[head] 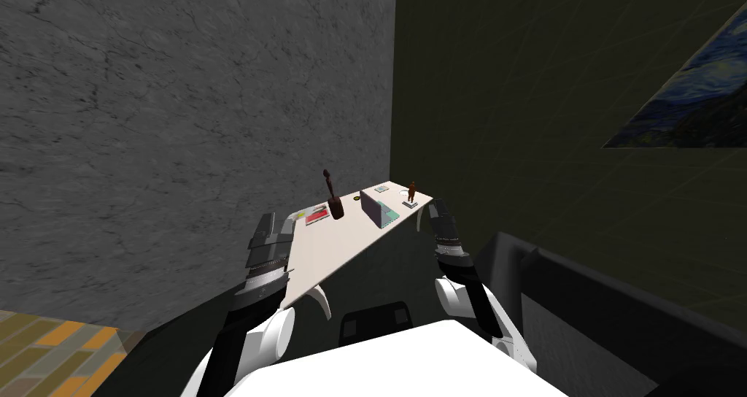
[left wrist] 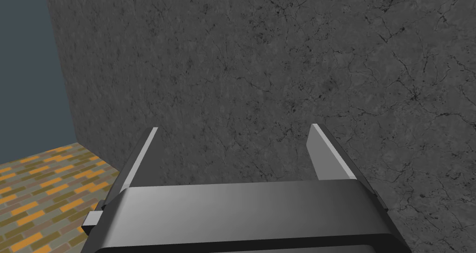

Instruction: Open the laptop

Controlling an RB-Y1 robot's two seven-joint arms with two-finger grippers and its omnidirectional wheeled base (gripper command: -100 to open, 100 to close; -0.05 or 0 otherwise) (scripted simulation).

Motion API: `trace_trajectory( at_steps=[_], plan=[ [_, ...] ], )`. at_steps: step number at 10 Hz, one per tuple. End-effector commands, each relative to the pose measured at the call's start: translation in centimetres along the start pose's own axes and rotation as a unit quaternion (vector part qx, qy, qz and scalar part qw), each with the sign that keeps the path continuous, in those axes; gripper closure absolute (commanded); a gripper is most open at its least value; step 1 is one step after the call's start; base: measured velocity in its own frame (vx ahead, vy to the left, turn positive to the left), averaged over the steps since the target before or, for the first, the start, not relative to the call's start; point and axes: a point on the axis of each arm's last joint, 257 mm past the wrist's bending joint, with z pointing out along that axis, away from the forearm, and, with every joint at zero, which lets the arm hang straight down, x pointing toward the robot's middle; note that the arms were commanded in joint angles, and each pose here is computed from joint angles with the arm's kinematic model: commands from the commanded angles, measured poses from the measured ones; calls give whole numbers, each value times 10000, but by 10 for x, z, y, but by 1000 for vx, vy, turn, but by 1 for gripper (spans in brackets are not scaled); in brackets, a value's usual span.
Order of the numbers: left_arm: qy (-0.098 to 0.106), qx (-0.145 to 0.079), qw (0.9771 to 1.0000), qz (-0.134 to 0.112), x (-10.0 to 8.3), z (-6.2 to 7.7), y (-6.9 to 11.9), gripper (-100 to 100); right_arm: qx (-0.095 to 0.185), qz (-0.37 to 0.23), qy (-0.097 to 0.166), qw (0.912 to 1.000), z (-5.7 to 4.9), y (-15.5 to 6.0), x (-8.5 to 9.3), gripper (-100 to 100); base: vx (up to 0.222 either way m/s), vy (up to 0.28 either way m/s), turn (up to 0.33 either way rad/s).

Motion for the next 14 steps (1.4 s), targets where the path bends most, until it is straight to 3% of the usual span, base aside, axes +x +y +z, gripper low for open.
trace_trajectory(
  at_steps=[1, 9, 10, 14],
  plan=[
    [0, 0, 10000, 0, 0, 0, 0, 0, 0, 0, 0, 10000, 0, 0, 0, 0, 0, 0, 0],
    [0, 2, 10000, 0, 0, 0, 0, 0, -2, 0, 0, 10000, 0, 0, 0, 0, 0, 0, 0],
    [0, 2, 10000, 0, 0, 0, 0, 0, -5, -111, 207, 9997, -1, -4, 6, -100, 0, 14, 37],
    [0, -1, 10000, -1, 0, 0, 0, 0, 56, -576, 916, 9941, -8, -27, 31, -100, -8, 44, 77]
  ],
)
